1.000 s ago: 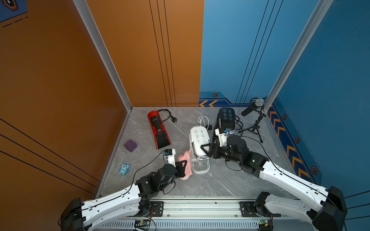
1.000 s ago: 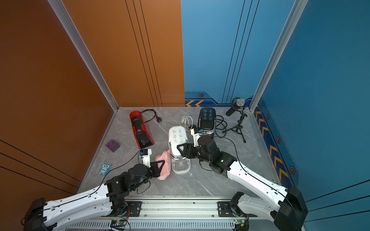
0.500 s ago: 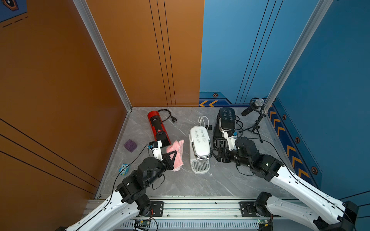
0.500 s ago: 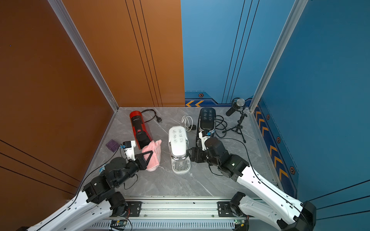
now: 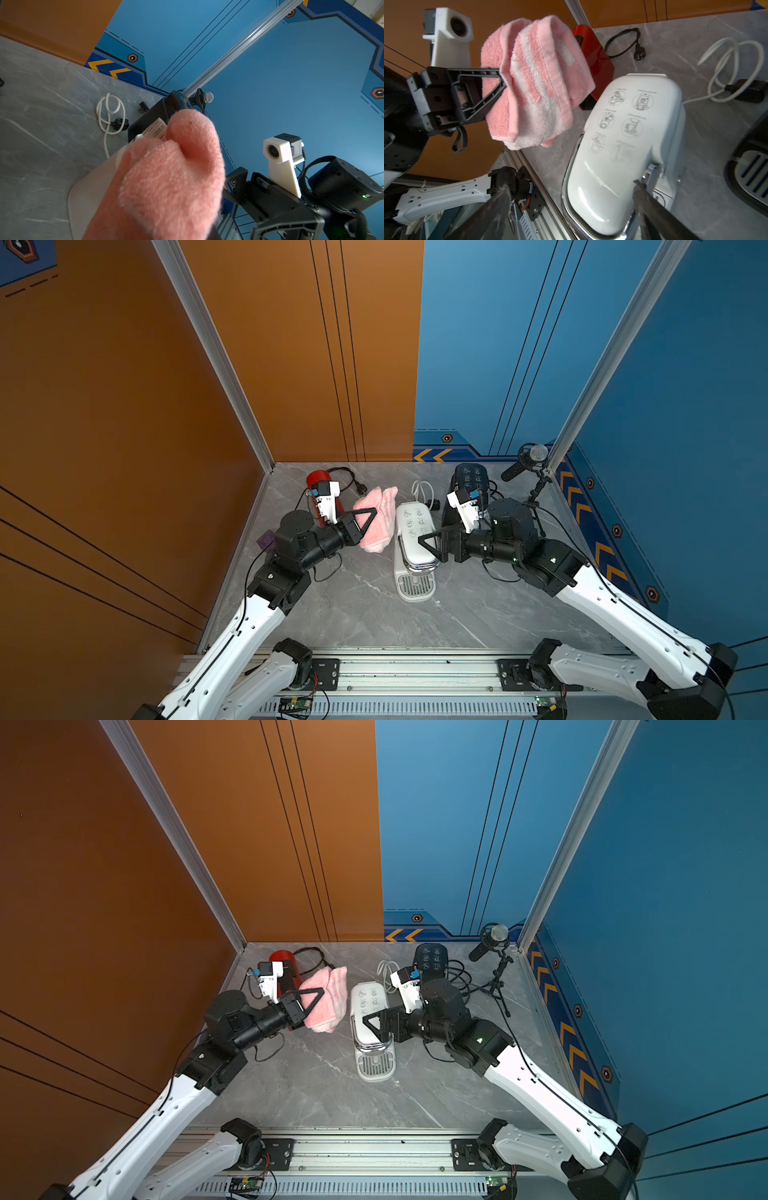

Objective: Wipe the surface of a coffee machine
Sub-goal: Adjust the cleaning item.

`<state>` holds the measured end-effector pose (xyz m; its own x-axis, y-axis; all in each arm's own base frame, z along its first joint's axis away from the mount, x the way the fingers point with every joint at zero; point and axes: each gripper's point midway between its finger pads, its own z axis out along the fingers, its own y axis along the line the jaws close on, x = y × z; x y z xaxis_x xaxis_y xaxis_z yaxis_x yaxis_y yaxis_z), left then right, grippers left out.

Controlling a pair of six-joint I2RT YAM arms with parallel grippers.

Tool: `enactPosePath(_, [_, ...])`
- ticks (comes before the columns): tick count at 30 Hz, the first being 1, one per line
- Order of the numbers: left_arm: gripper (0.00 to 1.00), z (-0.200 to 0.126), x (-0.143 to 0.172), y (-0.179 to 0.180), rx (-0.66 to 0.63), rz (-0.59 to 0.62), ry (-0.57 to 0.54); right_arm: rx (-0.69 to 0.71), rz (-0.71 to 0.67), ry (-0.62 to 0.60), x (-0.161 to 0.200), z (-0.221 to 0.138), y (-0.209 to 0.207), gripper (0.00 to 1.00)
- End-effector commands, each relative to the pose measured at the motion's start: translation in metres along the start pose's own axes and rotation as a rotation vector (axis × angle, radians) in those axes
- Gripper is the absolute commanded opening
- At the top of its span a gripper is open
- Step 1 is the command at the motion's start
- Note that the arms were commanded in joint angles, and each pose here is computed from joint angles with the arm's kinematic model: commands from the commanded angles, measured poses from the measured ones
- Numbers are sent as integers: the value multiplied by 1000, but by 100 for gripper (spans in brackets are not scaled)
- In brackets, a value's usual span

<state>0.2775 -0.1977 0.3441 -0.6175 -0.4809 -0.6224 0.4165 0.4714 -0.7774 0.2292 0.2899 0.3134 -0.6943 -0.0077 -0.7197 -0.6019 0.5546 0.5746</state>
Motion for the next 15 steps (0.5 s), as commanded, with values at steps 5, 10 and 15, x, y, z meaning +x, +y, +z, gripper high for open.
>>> enactPosePath(5, [0, 6, -12, -54, 210, 2, 26, -184, -22, -66, -29, 20, 28, 99])
enactPosePath(10, [0, 15, 0, -53, 230, -30, 52, -201, 19, -77, -36, 39, 20, 100])
enactPosePath(15, [0, 17, 5, -53, 227, -26, 55, -287, 48, -77, -45, 54, 33, 97])
